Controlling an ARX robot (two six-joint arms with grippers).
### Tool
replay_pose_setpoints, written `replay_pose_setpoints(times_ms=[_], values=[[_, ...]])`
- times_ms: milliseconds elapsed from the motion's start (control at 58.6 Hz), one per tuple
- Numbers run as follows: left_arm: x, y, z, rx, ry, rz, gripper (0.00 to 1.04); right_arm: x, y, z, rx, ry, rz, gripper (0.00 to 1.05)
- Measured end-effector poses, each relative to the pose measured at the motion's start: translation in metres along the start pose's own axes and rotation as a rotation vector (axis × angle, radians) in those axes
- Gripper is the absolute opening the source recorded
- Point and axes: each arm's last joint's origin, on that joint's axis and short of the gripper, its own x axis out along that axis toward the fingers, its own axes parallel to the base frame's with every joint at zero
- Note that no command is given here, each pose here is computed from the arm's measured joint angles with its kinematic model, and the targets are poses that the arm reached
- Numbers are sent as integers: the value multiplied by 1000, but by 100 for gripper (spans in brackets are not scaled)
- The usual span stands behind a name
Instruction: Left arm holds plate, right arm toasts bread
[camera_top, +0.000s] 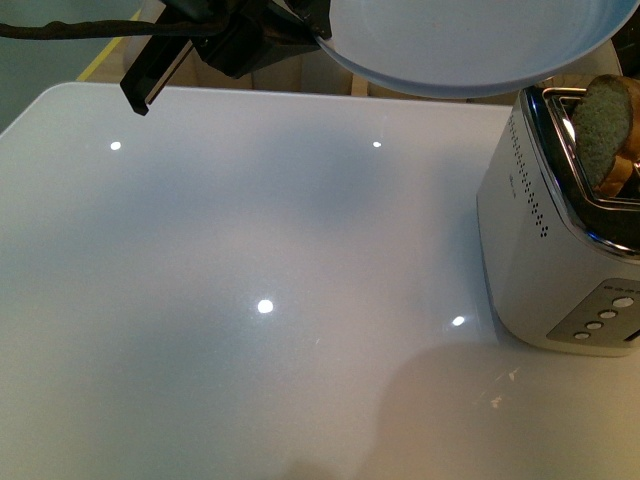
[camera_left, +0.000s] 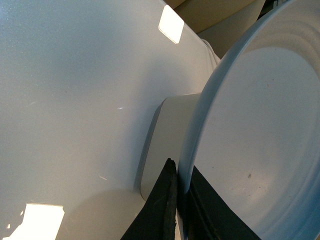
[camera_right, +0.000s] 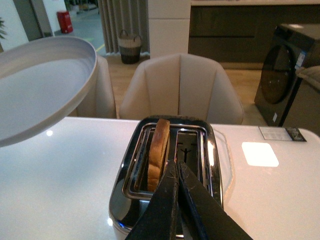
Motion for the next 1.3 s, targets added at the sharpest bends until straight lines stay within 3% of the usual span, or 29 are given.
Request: replay_pose_setpoints(times_ms=[973,1297], values=[[0,0,0,0,0,0,3,-29,0,-2,0,0,1,2],[0,0,0,0,1,0,3,-29,0,-2,0,-1,1,52]])
